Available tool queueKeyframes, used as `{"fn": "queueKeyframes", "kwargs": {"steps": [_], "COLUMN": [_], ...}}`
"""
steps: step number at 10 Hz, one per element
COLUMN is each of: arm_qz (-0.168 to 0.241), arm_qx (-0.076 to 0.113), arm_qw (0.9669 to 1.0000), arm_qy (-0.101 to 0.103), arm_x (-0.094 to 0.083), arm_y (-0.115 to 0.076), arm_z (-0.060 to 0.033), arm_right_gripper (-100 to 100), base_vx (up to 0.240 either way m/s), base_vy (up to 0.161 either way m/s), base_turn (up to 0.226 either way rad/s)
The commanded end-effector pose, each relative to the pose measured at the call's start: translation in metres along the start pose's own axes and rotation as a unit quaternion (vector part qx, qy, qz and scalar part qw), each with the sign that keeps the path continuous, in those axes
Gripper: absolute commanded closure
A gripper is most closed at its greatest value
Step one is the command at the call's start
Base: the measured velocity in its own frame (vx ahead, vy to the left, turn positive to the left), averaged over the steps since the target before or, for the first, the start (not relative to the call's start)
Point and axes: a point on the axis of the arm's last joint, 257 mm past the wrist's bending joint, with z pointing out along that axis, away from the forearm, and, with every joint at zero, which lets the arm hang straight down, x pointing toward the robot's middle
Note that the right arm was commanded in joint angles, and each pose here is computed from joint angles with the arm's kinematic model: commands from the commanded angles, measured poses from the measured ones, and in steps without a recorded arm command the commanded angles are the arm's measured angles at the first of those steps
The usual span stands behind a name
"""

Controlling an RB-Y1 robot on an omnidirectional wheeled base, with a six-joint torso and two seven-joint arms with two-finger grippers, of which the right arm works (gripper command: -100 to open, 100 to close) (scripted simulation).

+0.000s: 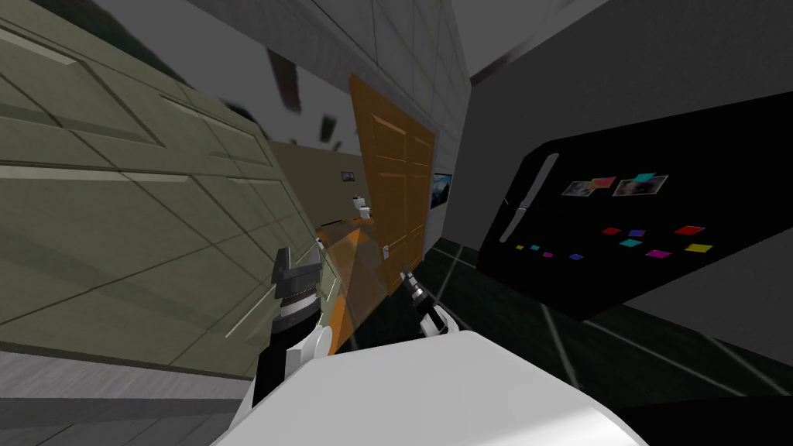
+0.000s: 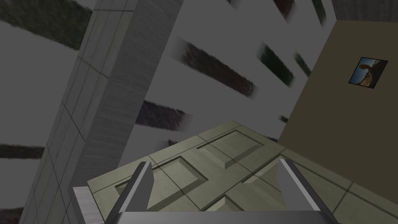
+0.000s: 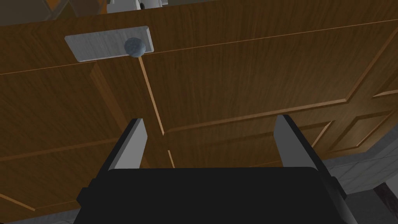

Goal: Push the door open

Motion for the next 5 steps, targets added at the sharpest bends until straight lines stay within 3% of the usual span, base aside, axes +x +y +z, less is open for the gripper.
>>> {"fn": "queueKeyframes", "kwargs": {"steps": [1, 5], "arm_qz": [0.000, -0.001], "arm_qx": [0.008, 0.032], "arm_qw": [0.9999, 0.9992], "arm_qy": [0.006, 0.022], "arm_x": [0.004, 0.015], "arm_y": [-0.008, -0.030], "arm_z": [-0.0002, -0.0035], "arm_right_gripper": [-100, -100], "base_vx": [0.078, 0.109], "base_vy": [-0.020, -0.033], "base_turn": [0.042, 0.051]}}
